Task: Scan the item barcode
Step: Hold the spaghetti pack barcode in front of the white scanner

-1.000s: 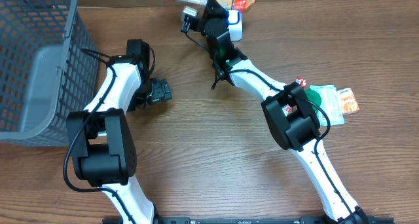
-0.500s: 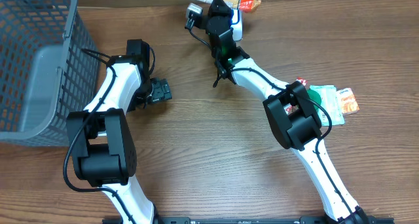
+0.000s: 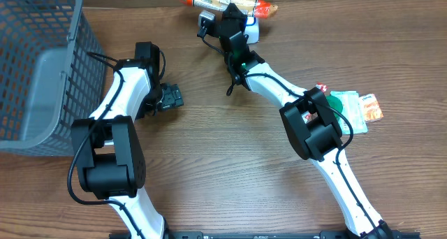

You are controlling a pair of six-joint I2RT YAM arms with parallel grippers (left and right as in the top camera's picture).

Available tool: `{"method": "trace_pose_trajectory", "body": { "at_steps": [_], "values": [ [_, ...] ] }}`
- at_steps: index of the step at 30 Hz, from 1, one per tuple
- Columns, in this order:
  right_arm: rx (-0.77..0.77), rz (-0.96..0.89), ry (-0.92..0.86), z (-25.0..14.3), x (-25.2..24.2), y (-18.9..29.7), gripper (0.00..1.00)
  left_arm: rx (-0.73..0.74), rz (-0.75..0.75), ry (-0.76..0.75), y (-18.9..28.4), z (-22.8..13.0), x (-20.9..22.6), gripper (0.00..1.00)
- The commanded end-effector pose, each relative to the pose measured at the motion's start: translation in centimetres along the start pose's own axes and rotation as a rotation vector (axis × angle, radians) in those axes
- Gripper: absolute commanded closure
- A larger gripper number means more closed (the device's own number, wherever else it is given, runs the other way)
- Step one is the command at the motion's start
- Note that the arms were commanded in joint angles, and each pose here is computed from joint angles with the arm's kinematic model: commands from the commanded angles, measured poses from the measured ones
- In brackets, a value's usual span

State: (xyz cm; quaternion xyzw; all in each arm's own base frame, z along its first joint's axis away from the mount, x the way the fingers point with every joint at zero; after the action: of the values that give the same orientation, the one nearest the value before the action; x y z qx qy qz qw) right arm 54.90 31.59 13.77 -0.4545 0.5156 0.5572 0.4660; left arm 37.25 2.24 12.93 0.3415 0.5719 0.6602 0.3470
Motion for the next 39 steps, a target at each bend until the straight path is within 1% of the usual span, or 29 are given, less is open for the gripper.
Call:
{"method": "trace_pose_trajectory", "body": {
  "at_steps": [1,12,28,35,39],
  "values": [
    [-0.041,-0.077,-0.083,1.2,-4.7,1.1,0.97,-0.014,0.006,0.017,0.3,0.3,0.1,0.0],
    [-0.032,0.022,-0.024,1.1,-3.2,1.1,0.96,-0.014,0.006,0.017,0.3,0.3,0.1,0.0],
    [-0.034,0.022,-0.024,1.1,-3.2,1.1,0.96,-0.014,0.006,0.017,0.3,0.3,0.1,0.0],
    [-0.033,0.014,-0.029,1.1,-3.3,1.1,0.96,-0.014,0.006,0.017,0.3,0.3,0.1,0.0],
    [-0.011,-0.086,-0.086,1.2,-4.8,1.3,0.97,-0.014,0.006,0.017,0.3,0.3,0.1,0.0]
  ]
}}
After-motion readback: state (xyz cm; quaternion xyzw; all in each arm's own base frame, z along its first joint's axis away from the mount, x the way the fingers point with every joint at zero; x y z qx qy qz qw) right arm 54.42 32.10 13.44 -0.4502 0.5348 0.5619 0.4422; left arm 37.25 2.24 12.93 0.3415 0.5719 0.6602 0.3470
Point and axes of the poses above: each gripper's point midway between its finger pads, its own y axis back along the fingers, its own x axis along the line the jaws close on, z = x × y, the point moved 10 cm from there along y, back along the fingers, and after that the axes turned 11 degrees about y, right-handed, at the moved point
